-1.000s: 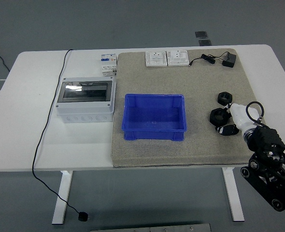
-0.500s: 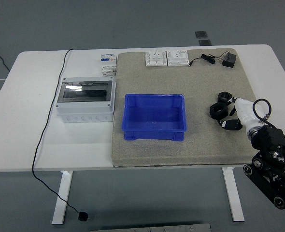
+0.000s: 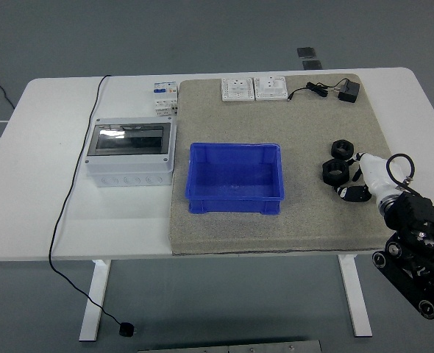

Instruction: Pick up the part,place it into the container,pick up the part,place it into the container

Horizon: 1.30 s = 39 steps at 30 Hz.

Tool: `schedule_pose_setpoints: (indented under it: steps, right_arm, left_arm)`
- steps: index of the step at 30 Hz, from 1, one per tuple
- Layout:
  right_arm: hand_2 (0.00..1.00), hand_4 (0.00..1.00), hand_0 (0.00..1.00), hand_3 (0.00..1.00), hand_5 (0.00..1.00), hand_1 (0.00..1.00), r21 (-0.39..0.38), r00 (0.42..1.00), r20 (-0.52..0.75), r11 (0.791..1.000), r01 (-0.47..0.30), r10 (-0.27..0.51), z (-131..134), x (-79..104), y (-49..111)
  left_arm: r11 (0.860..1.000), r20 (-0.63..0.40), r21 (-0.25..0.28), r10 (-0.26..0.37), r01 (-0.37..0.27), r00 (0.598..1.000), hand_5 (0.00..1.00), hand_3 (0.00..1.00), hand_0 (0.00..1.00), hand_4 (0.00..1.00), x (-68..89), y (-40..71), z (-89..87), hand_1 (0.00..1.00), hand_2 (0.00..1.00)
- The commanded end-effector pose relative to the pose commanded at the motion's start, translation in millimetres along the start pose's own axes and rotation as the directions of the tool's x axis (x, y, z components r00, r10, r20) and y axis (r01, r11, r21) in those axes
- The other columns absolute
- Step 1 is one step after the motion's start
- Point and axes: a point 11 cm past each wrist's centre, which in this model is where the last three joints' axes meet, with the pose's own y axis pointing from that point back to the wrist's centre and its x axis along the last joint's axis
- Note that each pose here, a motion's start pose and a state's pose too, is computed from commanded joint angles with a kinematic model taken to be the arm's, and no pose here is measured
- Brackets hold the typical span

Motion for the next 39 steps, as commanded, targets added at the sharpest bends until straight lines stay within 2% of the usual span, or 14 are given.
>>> schedule_pose_setpoints:
  steps: [2, 3, 8, 9, 13, 21, 29, 39]
  right_arm:
    - [0.499, 0.596, 0.242, 0.542, 0.234, 0.295, -0.006, 1.000, -0.012, 1.000, 0.017, -0.017, 1, -1.8, 0.2]
    - [0.620, 0.839, 0.284, 0.627, 0.305, 0.333, -0.010, 1.000, -0.018, 1.000, 0.026, -0.026, 1, -2.8, 0.3]
    - [0.620, 0.839, 0.284, 0.627, 0.305, 0.333, -0.043, 0.992, -0.054, 0.993, 0.112, -0.115, 5, -12.3, 1.4]
    - [0.781, 0.972, 0.332, 0.794, 0.408, 0.384, -0.046, 0.990, -0.058, 0.991, 0.124, -0.127, 5, -13.6, 1.8]
    - [0.781, 0.972, 0.332, 0.794, 0.408, 0.384, -0.038, 0.988, -0.061, 0.990, 0.139, -0.141, 2, -13.3, 2.9]
    - [0.788, 0.998, 0.322, 0.810, 0.456, 0.373, -0.027, 0.992, -0.058, 0.993, 0.112, -0.114, -2, -6.3, 2.5]
    - [0.781, 0.998, 0.318, 0.806, 0.463, 0.367, -0.021, 0.993, -0.054, 0.995, 0.101, -0.102, -5, -2.3, 1.4]
    - [0.765, 0.998, 0.310, 0.796, 0.476, 0.355, 0.000, 0.995, -0.058, 0.996, 0.085, -0.085, -13, 11.7, 1.5]
  left_arm:
    - [1.000, 0.000, 0.000, 0.000, 0.000, 1.000, 0.512, 0.620, 0.734, 0.679, 0.1, 0.0, 0.0, 0.671, 0.763]
    - [1.000, 0.001, 0.000, 0.000, 0.000, 1.000, 0.513, 0.620, 0.735, 0.681, 0.1, 0.0, 0.0, 0.672, 0.763]
    - [1.000, 0.001, 0.000, 0.001, -0.001, 1.000, 0.513, 0.620, 0.735, 0.681, 0.2, 0.0, -0.1, 0.672, 0.763]
    - [1.000, 0.001, 0.000, 0.001, -0.001, 1.000, 0.515, 0.618, 0.735, 0.682, 0.3, 0.0, -0.2, 0.671, 0.761]
    - [1.000, 0.001, 0.000, 0.001, -0.001, 1.000, 0.515, 0.618, 0.735, 0.682, 0.3, 0.0, -0.2, 0.671, 0.761]
    - [1.000, 0.001, 0.000, 0.001, -0.001, 1.000, 0.513, 0.620, 0.735, 0.683, 0.4, 0.0, -0.2, 0.671, 0.763]
    - [1.000, 0.002, 0.000, 0.002, -0.002, 1.000, 0.513, 0.620, 0.734, 0.683, 0.5, 0.0, -0.4, 0.670, 0.761]
    - [1.000, 0.000, -0.001, 0.003, -0.003, 1.000, 0.510, 0.619, 0.734, 0.684, 0.6, 0.0, -0.1, 0.670, 0.757]
